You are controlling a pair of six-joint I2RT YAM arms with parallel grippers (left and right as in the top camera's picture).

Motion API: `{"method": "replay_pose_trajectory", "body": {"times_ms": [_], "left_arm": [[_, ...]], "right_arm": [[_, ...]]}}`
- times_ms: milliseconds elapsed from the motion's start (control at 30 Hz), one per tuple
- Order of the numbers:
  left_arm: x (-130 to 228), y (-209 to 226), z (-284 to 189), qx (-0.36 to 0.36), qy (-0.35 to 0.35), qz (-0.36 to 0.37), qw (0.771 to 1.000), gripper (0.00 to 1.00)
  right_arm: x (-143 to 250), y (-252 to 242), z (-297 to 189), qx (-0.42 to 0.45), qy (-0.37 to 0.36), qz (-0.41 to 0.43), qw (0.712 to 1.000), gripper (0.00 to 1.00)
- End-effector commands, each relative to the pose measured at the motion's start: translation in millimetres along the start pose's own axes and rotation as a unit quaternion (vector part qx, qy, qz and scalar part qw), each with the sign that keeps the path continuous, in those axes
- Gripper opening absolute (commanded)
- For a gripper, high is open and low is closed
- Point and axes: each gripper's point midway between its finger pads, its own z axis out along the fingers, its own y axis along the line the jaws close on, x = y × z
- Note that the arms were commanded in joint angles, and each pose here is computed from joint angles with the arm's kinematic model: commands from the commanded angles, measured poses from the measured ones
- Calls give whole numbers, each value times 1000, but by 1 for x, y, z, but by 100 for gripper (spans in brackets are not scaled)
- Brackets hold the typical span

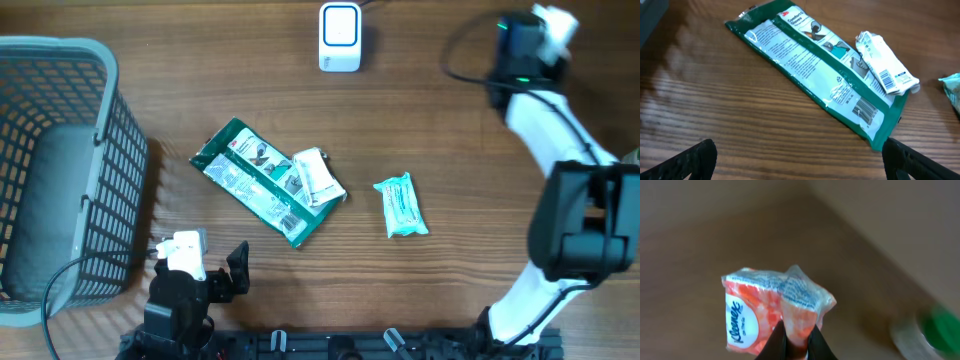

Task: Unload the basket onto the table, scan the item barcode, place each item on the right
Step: 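Hold the tissue pack under the scanner, then drop it at right edge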

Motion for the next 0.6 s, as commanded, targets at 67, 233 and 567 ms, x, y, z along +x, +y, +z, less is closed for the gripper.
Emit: {"method": "replay_pose_trajectory", "body": {"times_ms": [67, 233, 567], "left_arm": [[-1, -1, 0, 3, -3, -3, 1000, 100], [-1, -1, 0, 3, -3, -3, 1000, 100], [-1, -1, 0, 3, -3, -3, 1000, 100]], "right_arm": [[65, -83, 56, 31, 150, 155, 976, 4], [69, -100, 67, 12, 168, 169, 971, 29], [-36, 20, -209, -466, 100, 75, 876, 100]]}}
